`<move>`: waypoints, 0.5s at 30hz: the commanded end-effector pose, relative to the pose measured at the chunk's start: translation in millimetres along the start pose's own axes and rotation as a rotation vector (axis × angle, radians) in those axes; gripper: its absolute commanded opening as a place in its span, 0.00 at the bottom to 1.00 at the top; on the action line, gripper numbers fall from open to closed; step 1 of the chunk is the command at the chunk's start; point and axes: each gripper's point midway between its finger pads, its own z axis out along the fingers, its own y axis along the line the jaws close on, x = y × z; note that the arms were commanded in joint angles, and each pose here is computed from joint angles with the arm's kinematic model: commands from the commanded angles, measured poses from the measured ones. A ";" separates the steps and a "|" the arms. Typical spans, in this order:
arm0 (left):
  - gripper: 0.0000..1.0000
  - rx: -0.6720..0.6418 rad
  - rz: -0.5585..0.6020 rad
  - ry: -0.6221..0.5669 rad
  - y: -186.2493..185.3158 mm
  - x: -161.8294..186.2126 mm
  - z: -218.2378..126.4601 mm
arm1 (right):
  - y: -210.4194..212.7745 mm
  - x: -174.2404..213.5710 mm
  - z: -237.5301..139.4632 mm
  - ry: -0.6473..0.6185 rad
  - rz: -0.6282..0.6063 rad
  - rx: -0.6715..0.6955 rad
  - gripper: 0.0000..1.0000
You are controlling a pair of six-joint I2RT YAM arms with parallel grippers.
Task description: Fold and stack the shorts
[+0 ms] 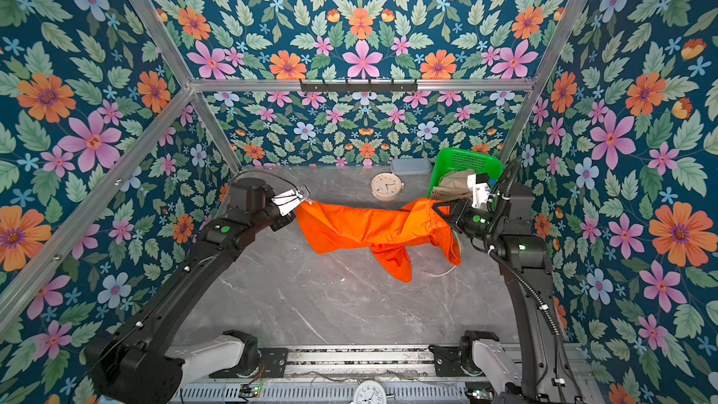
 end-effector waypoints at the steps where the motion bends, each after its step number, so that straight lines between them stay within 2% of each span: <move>1: 0.00 -0.139 -0.131 0.054 36.1 0.5 -28.0 | 32.4 1.1 -3.8 0.043 -0.054 -0.061 0.17; 4: 0.00 -0.242 -0.160 0.019 66.3 -13.9 -58.8 | 58.7 1.7 -2.3 0.069 -0.107 -0.079 0.16; 8: 0.00 -0.394 -0.192 0.032 100.9 -17.5 -93.4 | 93.3 1.2 2.1 0.094 -0.155 -0.135 0.16; 15: 0.00 -0.545 -0.212 0.075 130.9 -12.6 -144.6 | 147.9 14.9 29.1 0.187 -0.265 -0.214 0.16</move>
